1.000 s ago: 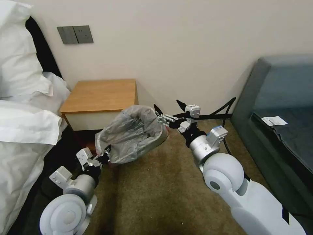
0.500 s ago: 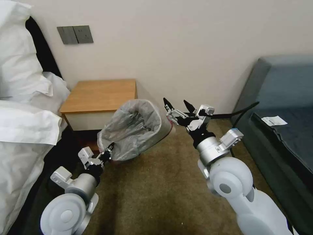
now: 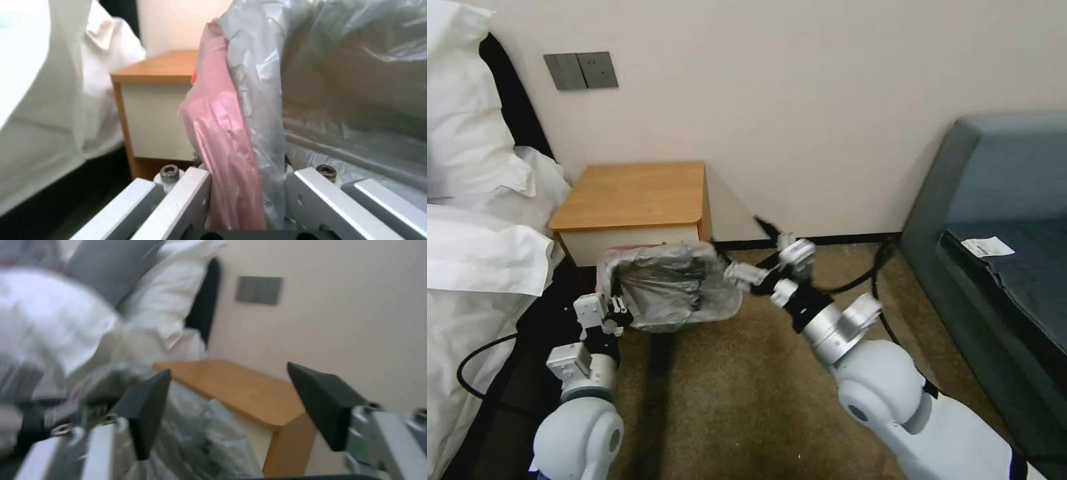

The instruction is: Pick up the garbage bag from the table and place it over the trash can.

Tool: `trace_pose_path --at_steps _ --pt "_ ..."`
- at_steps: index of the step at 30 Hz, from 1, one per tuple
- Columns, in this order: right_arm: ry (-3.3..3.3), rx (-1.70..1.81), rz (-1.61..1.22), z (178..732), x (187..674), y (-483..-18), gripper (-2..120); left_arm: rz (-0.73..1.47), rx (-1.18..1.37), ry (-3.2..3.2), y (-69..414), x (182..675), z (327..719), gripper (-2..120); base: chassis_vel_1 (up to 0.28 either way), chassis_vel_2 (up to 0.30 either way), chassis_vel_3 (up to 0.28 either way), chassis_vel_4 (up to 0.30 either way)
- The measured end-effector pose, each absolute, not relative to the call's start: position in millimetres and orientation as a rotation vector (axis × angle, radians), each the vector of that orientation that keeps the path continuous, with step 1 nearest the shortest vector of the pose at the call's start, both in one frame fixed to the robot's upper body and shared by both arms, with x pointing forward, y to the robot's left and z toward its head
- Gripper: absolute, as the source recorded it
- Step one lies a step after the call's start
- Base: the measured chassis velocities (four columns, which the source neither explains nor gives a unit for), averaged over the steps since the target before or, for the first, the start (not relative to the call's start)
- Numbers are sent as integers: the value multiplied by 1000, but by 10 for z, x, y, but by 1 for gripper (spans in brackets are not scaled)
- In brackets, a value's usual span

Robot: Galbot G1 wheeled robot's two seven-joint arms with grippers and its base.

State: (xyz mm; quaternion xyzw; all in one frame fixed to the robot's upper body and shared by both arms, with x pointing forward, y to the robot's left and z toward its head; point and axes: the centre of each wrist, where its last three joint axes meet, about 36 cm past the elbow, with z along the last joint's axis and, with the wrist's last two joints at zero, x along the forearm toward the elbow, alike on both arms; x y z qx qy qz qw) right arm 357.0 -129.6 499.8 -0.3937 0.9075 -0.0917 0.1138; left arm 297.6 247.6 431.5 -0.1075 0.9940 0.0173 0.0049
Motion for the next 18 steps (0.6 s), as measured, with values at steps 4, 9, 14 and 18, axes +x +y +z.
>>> trace_pose_path --at_steps 4,9,14,18 --pt "2614 -1238 -387 4970 3617 -1213 54 69 -363 3121 2466 2905 4256 3 0 0 0 0" --pt "2626 -1335 -438 4873 3627 -1014 36 58 -382 3131 2426 2848 4248 3 0 0 0 0" --pt "2706 -1409 -449 4711 3562 -841 16 72 -384 3141 2405 2794 4259 3 0 0 0 0" --pt "2797 -1413 -480 4686 3599 -765 1 96 -381 3144 2396 2755 4263 3 0 0 0 0"
